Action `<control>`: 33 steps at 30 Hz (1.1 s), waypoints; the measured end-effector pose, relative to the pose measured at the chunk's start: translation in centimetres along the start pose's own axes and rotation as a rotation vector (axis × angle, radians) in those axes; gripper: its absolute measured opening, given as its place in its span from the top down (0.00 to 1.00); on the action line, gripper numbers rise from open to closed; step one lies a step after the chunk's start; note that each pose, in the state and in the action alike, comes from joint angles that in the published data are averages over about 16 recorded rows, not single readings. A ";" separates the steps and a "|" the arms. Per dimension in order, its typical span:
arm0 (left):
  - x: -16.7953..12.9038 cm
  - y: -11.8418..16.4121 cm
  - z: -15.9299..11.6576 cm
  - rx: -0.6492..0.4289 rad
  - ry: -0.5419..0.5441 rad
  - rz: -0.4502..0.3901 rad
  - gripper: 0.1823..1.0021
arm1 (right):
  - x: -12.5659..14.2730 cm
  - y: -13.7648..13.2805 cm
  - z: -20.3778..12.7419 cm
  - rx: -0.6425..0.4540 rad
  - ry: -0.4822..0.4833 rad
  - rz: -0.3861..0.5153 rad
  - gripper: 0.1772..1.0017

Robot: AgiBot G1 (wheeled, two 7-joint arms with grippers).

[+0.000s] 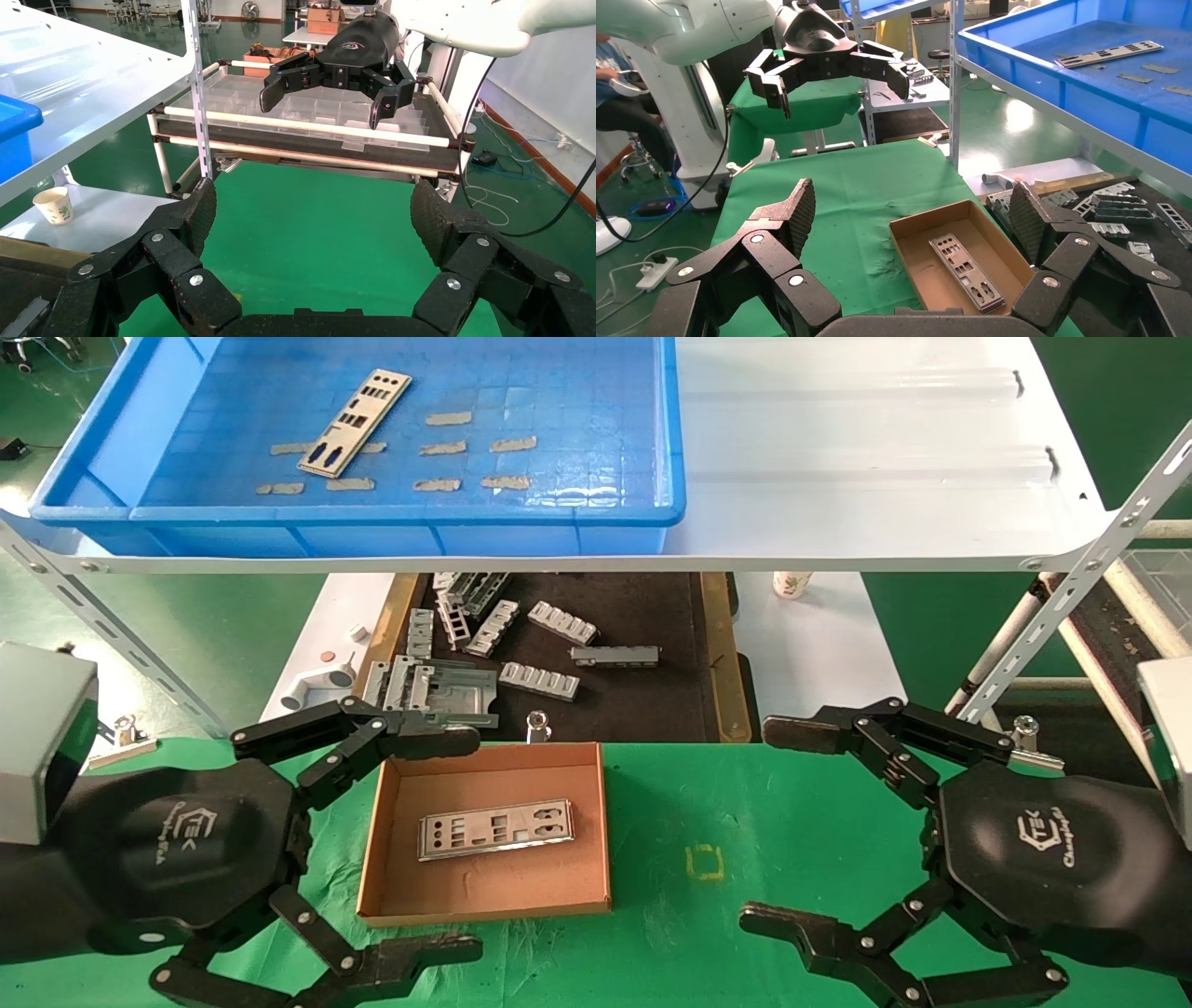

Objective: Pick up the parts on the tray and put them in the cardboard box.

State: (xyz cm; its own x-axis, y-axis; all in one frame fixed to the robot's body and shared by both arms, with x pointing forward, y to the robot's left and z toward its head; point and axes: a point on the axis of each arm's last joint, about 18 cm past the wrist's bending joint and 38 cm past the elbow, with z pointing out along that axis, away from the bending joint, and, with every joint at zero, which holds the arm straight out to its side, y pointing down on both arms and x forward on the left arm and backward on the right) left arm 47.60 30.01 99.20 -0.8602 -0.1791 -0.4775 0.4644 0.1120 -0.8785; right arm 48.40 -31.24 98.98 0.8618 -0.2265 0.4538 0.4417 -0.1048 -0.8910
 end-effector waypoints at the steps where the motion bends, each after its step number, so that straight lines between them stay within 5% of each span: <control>1: 0.0 0.0 0.0 0.000 0.000 0.000 0.00 | 0.0 0.0 0.0 0.000 0.000 0.000 0.00; 33: 0.0 0.0 0.0 0.000 0.000 0.000 0.00 | 0.0 0.0 0.0 0.000 0.000 0.000 0.00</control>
State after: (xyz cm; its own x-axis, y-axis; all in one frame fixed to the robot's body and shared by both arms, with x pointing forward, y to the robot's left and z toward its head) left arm 47.60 30.01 99.21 -0.8602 -0.1791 -0.4775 0.4644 0.1117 -0.8786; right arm 48.40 -31.24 98.98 0.8618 -0.2265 0.4538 0.4417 -0.1048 -0.8910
